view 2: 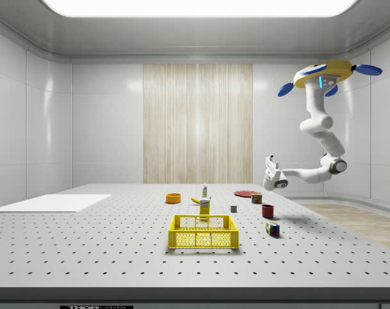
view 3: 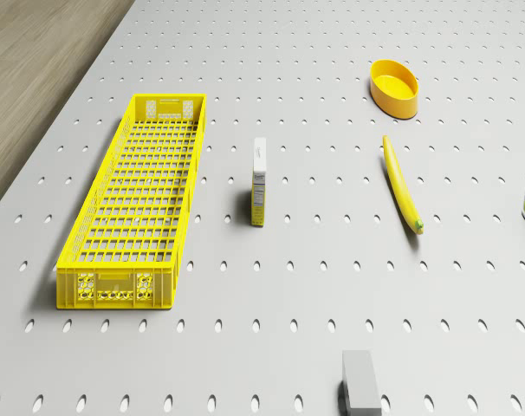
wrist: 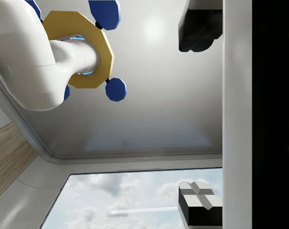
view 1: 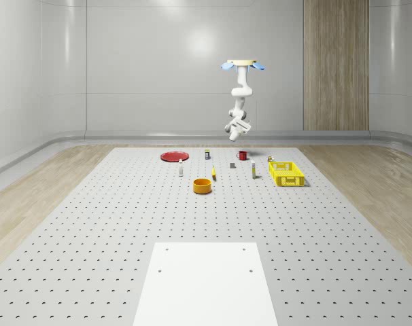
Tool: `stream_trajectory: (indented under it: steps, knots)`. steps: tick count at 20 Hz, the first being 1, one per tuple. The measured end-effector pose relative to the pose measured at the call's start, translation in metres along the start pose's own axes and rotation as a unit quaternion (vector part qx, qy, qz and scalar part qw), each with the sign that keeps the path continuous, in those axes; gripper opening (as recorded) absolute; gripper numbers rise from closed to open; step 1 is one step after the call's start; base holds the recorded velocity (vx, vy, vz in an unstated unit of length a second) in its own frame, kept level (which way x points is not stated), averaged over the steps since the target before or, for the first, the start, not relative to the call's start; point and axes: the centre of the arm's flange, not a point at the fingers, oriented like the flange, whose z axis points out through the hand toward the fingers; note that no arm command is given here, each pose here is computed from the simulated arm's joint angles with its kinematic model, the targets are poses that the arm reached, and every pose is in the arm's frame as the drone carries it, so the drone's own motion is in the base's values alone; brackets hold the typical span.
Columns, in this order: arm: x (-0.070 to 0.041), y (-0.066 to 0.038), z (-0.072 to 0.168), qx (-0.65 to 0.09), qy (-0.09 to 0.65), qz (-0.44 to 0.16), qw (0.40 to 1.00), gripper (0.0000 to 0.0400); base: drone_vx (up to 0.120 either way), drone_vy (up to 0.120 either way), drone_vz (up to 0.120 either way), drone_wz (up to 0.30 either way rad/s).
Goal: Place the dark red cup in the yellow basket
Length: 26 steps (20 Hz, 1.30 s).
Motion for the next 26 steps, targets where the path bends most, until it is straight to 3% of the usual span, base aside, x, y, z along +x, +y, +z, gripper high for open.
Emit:
stream_trajectory:
  steps: [3,5,7,9,12,16,20,26]
  knots:
    - [-0.027,-0.026,0.008,-0.136,0.136,-0.004,0.981,0.04,0.0,0.0,-0.12,0.0]
    - [-0.046,-0.045,0.025,-0.246,0.246,-0.008,0.938,0.04,0.0,0.0,-0.12,0.0]
    - [-0.062,-0.06,0.052,-0.357,0.356,-0.011,0.863,0.04,0.0,0.0,-0.12,0.0]
    - [-0.07,-0.067,0.082,-0.453,0.452,-0.014,0.768,0.04,0.0,0.0,-0.12,0.0]
    - [-0.07,-0.066,0.122,-0.553,0.551,-0.017,0.625,0.04,0.0,0.0,-0.12,0.0]
    - [-0.062,-0.057,0.152,-0.618,0.617,-0.02,0.487,0.04,0.0,0.0,-0.12,0.0]
    - [-0.056,-0.05,0.166,-0.645,0.644,-0.023,0.41,0.04,0.0,0.0,-0.12,0.0]
    - [-0.051,-0.044,0.174,-0.659,0.659,-0.025,0.361,0.04,0.0,0.0,-0.12,0.0]
